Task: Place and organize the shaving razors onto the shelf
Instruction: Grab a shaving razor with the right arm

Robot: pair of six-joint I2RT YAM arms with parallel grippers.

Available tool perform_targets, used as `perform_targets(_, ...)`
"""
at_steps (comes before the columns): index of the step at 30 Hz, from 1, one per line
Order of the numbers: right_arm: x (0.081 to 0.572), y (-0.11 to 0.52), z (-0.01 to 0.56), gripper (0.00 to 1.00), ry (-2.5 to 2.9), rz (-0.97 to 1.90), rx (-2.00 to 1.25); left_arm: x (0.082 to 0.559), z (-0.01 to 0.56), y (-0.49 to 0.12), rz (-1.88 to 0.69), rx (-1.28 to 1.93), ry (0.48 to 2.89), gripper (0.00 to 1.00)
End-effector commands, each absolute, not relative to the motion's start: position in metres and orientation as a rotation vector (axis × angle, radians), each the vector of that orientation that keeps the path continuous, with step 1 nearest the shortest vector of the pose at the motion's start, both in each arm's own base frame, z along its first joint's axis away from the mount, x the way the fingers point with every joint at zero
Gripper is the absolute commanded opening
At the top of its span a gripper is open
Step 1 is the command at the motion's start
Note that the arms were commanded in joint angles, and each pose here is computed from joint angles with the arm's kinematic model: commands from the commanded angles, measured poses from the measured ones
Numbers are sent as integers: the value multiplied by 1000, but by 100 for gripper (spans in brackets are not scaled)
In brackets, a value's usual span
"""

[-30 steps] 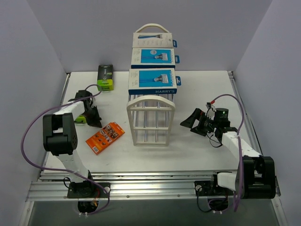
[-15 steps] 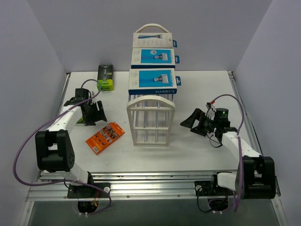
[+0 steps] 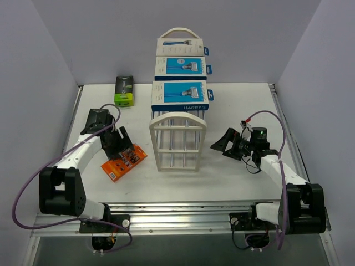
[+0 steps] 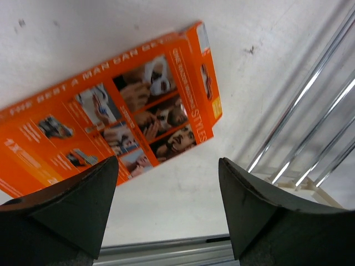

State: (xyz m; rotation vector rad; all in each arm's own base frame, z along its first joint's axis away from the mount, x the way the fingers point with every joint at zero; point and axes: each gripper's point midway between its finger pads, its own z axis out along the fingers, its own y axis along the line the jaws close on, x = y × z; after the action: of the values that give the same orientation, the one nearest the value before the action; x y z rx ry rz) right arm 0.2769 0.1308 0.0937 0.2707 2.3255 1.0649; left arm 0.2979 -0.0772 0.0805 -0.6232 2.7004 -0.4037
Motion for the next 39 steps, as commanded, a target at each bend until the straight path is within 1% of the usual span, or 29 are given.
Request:
perform_targets(1,277,133,98,100,2308,1069,235,285,89,-88,-424,-796,2636,82)
perform_targets(3,276,133,96,100,2311,1071,234,275,90,-93,-405,-837,2623,83)
perform_targets(8,276,135,95,100,2313,1075,229,254,87,-84,-287,-932,2590,86)
perform_targets(12,276,137,96,100,2314,1075,225,243,85,-82,-304,-981,2547,87)
perform_targets(16,273,140,97,100,2315,1083,204,231,72,-79,-278,-1032,2550,88)
perform_targets(23,271,144,96,100,2323,1086,192,226,44,-82,-252,-1086,2580,90)
perform_targets(33,270,147,90,100,2347,1090,182,240,33,-70,-176,-1125,2492,91)
perform_targets(39,270,148,86,100,2363,1086,184,265,35,-69,-196,-1096,2409,91)
